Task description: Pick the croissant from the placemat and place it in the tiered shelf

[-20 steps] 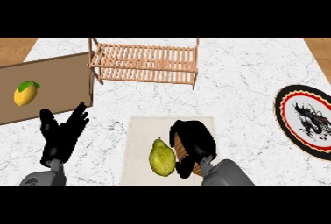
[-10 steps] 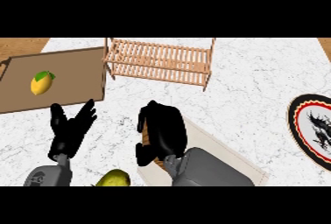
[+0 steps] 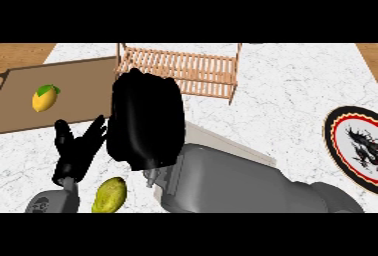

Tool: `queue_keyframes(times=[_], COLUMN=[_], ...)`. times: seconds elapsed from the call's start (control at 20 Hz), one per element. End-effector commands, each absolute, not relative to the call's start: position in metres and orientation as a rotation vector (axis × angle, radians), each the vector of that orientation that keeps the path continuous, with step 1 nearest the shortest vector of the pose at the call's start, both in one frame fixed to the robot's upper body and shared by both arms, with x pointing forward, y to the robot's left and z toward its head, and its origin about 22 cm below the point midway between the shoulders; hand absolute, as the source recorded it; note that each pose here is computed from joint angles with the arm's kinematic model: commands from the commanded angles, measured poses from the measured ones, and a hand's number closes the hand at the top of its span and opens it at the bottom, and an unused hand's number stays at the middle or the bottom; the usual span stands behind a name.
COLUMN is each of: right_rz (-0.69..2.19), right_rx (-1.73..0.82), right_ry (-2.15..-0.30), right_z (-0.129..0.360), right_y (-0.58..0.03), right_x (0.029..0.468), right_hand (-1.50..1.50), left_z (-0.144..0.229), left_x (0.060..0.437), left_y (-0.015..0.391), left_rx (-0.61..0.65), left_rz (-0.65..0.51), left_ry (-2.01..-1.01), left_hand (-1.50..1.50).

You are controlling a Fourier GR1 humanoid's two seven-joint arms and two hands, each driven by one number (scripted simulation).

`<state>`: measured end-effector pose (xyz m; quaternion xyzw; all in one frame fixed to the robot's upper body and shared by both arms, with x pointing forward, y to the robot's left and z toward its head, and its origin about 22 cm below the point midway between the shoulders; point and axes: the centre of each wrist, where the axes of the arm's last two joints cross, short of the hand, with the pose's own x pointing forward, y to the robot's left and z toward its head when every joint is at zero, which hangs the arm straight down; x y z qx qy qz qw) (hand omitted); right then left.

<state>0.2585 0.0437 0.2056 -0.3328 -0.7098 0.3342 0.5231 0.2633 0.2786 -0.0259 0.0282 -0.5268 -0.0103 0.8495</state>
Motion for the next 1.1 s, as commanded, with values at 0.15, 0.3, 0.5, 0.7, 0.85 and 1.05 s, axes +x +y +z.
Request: queue_keyframes(times=[0.15,0.3,0.5,0.7,0.85,1.05], right_rz=[0.577,0.516,0.467,0.436,0.448,0.495], right_rx=[-0.896,-0.899,-0.918,-0.92,-0.923,-0.925], right_ry=[-1.597,-1.593,-1.574,-1.574,-1.593,-1.561], right_z=[0.291,0.31,0.341,0.364,0.375,0.368], right_y=[0.067,0.076,0.077,0.073,0.067,0.067], right_x=[0.261,0.268,0.291,0.313,0.323,0.352], right_hand=[1.5,1.5,1.5,1.5,1.5,1.5], left_z=[-0.027,-0.013,-0.018,-0.022,-0.019,-0.03], left_x=[0.26,0.27,0.265,0.258,0.258,0.255], left_y=[0.291,0.288,0.28,0.284,0.293,0.275], left_rx=[0.083,0.078,0.068,0.068,0.081,0.078], left_rz=[-0.003,-0.011,0.0,0.015,0.041,0.023], left_ry=[-1.086,-1.107,-1.104,-1.133,-1.119,-1.123], left_hand=[0.0,0.0,0.0,0.0,0.0,0.0])
